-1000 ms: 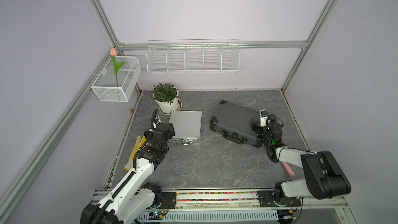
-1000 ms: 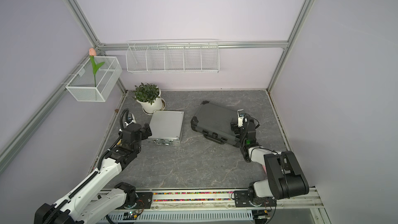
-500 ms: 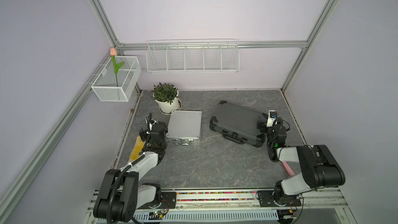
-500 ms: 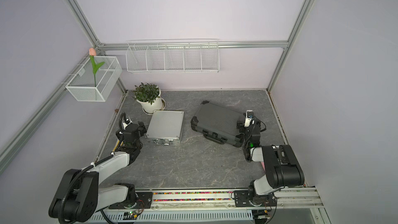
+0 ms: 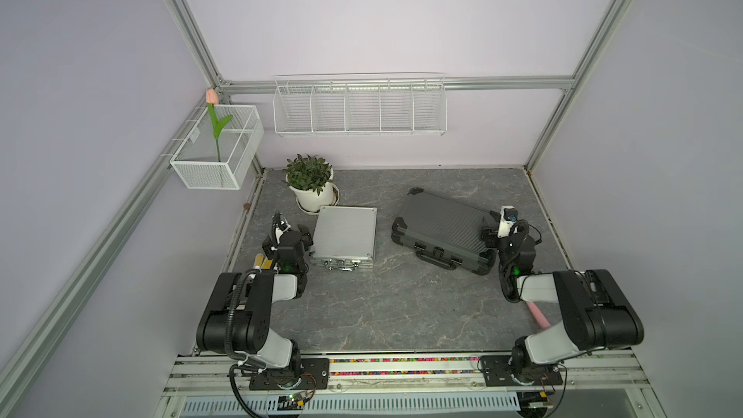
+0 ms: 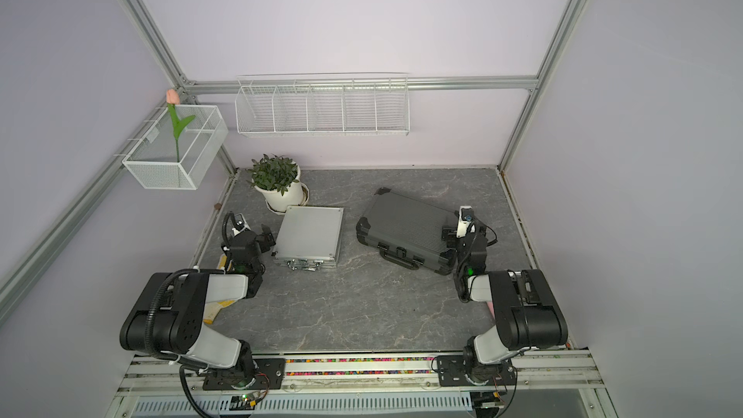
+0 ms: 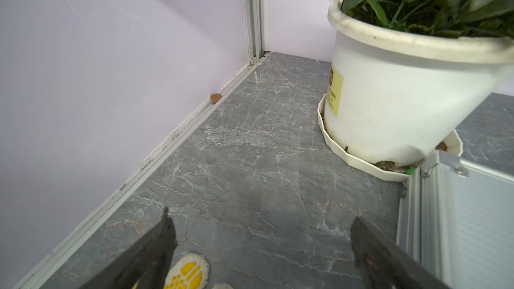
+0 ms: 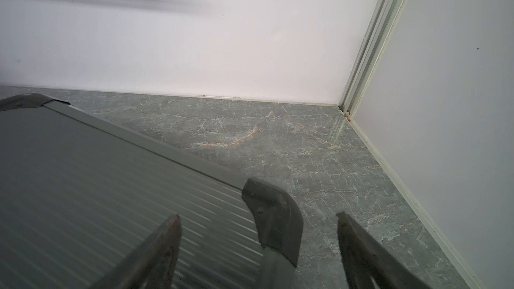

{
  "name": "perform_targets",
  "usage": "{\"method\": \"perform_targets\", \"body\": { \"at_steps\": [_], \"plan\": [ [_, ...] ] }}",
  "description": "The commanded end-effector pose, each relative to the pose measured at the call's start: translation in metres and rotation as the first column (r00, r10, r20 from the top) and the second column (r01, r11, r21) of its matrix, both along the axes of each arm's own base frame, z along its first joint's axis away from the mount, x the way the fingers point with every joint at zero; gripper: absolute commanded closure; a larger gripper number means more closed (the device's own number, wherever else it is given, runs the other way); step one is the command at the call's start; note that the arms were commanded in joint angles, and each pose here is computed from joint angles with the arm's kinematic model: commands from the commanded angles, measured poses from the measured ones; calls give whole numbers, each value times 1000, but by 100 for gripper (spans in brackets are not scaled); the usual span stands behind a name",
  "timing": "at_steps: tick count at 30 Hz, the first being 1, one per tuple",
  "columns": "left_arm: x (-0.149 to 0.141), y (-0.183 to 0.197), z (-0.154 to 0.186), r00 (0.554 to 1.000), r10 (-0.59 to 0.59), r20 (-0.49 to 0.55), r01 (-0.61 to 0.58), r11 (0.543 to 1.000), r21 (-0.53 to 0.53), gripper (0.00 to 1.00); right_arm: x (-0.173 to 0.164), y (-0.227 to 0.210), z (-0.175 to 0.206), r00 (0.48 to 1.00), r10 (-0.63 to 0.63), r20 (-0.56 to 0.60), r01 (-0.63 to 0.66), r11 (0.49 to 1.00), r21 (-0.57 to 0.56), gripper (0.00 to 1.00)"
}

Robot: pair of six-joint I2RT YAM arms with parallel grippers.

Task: Close the poker set cases
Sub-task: Reset both arms

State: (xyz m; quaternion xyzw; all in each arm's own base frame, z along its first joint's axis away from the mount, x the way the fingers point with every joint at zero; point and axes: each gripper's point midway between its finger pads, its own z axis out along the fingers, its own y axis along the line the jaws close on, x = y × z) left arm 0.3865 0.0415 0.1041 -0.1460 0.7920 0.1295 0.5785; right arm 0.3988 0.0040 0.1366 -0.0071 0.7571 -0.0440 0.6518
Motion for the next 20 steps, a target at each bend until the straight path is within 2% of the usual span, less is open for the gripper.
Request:
{"method": "perform_targets", "body": {
  "at_steps": [1, 16, 18, 20],
  "plan": [
    [7, -1, 16, 999, -7, 41, 8, 1000, -9, 1, -10, -1, -38, 991, 7, -132, -10, 1000, -22, 11],
    [7, -1, 16, 999, -8, 42, 9, 1000, -8, 1, -8, -1, -40, 989, 13, -147, -15, 1000, -13, 11],
    [7, -1, 15, 999, -9, 41, 9, 1000, -9, 1, -7, -14, -41, 986, -59, -158, 60, 998, 1, 11],
    [7, -1, 16, 999, -9, 42, 9, 1000, -9, 1, -7, -16, -40, 986, -64, -152, 65, 998, 3, 11]
  ]
}}
